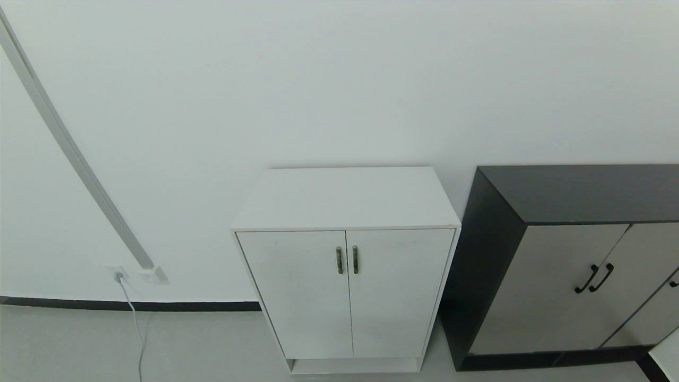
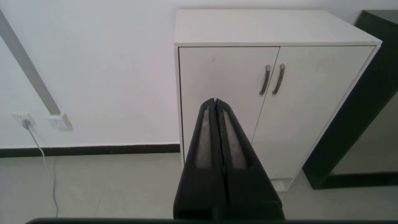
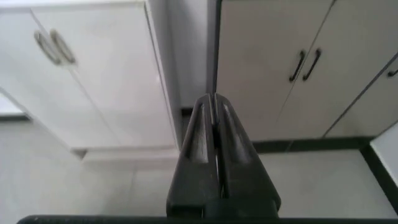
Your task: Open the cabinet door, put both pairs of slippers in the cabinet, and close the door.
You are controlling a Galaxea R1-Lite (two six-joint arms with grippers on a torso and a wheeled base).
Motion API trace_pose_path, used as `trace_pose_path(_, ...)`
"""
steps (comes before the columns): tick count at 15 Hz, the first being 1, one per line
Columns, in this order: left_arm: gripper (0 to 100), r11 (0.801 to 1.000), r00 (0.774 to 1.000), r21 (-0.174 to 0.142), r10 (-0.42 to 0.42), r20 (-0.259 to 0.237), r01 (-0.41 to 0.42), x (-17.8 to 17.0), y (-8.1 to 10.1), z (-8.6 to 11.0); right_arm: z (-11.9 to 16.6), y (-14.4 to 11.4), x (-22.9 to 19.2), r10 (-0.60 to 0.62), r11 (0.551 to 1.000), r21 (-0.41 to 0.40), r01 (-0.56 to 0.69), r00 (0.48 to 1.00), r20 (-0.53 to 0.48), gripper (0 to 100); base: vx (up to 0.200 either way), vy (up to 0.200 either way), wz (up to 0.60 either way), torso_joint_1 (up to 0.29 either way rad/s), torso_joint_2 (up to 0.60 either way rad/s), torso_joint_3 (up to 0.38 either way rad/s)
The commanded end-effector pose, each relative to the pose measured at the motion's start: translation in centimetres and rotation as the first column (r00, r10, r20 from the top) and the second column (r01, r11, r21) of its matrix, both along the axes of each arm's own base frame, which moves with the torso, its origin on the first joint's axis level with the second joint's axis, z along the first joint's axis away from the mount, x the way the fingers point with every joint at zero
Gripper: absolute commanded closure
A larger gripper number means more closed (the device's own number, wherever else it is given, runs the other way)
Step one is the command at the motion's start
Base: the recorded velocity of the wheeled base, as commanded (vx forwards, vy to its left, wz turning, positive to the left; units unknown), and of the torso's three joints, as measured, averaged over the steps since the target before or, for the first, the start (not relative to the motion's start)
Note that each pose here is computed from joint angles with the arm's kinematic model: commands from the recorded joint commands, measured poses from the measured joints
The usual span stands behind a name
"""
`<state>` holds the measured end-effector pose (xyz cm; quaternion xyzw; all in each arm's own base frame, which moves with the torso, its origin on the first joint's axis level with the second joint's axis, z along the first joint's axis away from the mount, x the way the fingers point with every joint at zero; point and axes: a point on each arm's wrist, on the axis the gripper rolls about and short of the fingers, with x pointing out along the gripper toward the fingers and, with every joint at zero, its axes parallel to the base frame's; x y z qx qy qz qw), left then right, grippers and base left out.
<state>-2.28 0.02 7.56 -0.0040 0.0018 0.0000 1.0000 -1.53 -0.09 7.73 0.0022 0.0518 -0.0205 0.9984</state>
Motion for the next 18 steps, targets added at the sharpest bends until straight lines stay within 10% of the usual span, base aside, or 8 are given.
trace_pose_path(1,100,1.0,1.0,0.0,0.0,0.001,0.0,0.0,0.0,0.0,-0.14,0.0,-0.76,-0.012,1.0,0.009,0.012,0.995,0.101,100,0.0,0.0,0.0,0.0,0.0,0.0)
trace_pose_path(18,100,1.0,1.0,0.003,0.002,-0.001,-0.002,0.01,0.0,-0.04,-0.12,-0.17,-0.76,-0.093,0.993,0.078,0.084,0.989,0.111,100,0.0,0.0,0.0,0.0,0.0,0.0)
